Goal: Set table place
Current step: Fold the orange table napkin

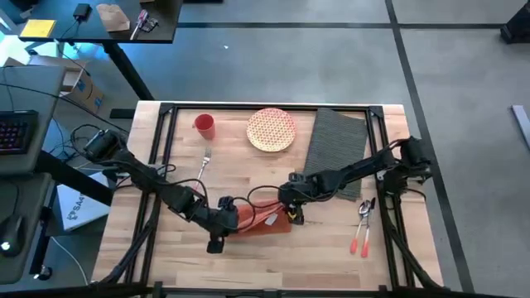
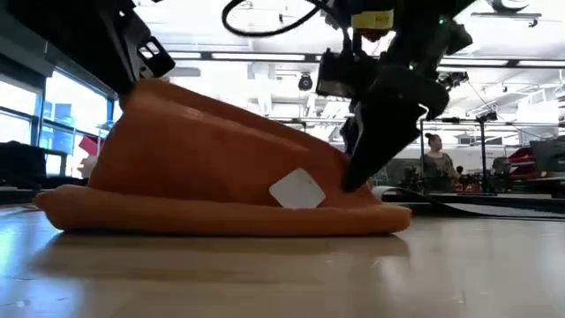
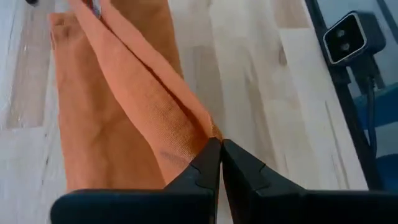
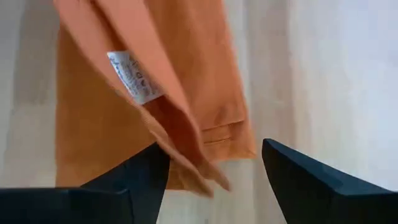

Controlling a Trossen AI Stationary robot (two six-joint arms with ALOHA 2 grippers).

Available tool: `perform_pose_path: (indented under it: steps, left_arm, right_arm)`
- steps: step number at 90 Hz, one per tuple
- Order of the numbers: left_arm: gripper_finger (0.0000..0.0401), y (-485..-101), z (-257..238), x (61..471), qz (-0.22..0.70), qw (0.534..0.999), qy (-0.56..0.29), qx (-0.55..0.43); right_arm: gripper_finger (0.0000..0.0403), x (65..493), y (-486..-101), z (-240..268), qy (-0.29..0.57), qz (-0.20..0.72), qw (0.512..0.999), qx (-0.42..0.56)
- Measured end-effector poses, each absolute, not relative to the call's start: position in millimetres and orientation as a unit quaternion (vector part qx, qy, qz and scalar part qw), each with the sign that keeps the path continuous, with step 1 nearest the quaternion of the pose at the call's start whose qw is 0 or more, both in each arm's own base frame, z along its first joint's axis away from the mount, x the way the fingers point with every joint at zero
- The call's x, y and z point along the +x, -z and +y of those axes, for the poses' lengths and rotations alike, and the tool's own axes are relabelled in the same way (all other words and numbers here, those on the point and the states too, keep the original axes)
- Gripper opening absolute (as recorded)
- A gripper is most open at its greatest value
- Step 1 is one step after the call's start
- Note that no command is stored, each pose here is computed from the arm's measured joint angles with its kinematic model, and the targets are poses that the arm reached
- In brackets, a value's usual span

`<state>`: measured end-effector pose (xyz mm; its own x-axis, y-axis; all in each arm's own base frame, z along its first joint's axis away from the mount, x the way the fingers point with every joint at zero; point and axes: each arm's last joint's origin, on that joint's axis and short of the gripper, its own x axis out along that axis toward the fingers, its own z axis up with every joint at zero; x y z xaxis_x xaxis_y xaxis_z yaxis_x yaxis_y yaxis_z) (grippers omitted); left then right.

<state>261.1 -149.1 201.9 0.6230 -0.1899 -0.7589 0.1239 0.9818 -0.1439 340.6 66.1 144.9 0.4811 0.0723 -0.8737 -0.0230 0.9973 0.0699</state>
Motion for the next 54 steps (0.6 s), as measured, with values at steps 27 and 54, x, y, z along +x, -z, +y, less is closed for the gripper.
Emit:
perform_pose_path:
  steps: [27,54]
  left_arm:
    - [0.0000,-202,-148,261,0.424,0.901,0.079,-0.037]
    - [0.0000,-211,-154,252,0.446,0.890,0.048,-0.079]
  right_arm:
    - [0.0064,340,-143,70,-0.032,0.512,0.858,0.024]
    - [0.0002,353,-177,85,-0.039,0.524,0.850,0.040]
